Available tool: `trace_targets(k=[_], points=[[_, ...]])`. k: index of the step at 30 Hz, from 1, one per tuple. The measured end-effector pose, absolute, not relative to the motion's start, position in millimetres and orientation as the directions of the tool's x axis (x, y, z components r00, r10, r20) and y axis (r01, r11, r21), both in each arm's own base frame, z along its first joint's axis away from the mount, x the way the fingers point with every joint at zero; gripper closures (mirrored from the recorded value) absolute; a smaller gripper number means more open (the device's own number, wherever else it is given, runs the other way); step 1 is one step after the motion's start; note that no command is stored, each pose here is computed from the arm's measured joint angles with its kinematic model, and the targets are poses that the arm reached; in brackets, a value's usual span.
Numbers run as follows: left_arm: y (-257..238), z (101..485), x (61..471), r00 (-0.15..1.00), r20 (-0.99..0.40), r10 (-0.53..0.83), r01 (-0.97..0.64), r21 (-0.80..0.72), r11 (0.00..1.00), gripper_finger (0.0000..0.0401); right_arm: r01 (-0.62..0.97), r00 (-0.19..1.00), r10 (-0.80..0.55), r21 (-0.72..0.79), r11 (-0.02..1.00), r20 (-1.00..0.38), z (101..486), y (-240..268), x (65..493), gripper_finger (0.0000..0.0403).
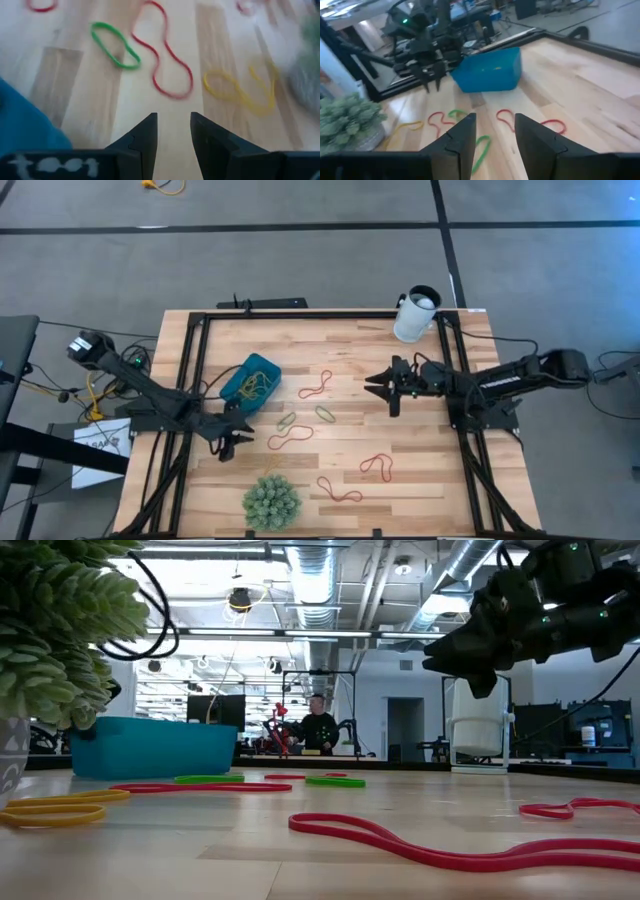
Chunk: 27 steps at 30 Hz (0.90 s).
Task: Pick and place items into bin
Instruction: Put the yellow rubber band into the blue bin
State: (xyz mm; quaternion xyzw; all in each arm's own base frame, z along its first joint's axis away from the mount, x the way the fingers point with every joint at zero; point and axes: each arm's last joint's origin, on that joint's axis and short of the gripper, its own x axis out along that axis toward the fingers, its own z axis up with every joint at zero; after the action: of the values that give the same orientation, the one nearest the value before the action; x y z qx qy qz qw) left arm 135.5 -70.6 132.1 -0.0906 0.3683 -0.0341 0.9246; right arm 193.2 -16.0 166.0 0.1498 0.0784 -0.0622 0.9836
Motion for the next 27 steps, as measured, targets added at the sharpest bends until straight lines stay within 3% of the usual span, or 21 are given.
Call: trace_targets(k=[6, 13, 19, 23, 27], points=[[-84, 137, 131, 0.687, -0.638, -0.348, 0.327, -0.156, 0.932, 0.0296, 0.311, 0.948, -0.27, 0.318, 0.896, -0.167, 166, -11, 193, 0.0274], [-85, 131, 125, 0.634, -0.695, -0.34, 0.359, -0.125, 0.925, 0.0296, 0.419, 0.907, -0.402, 0.378, 0.826, -0.127, 165, -5, 196, 0.0274], [-90, 136, 127, 0.69, -0.641, -0.336, 0.334, -0.13, 0.934, 0.0296, 0.427, 0.895, -0.433, 0.478, 0.768, -0.105, 158, 1, 209, 0.0274], [-95, 138, 125, 0.716, -0.619, -0.323, 0.323, -0.117, 0.939, 0.0296, 0.461, 0.88, -0.444, 0.52, 0.719, -0.167, 147, 12, 235, 0.0274], [-102, 139, 120, 0.724, -0.606, -0.33, 0.339, -0.104, 0.935, 0.0296, 0.447, 0.891, -0.415, 0.511, 0.734, -0.184, 143, 27, 278, 0.0274]])
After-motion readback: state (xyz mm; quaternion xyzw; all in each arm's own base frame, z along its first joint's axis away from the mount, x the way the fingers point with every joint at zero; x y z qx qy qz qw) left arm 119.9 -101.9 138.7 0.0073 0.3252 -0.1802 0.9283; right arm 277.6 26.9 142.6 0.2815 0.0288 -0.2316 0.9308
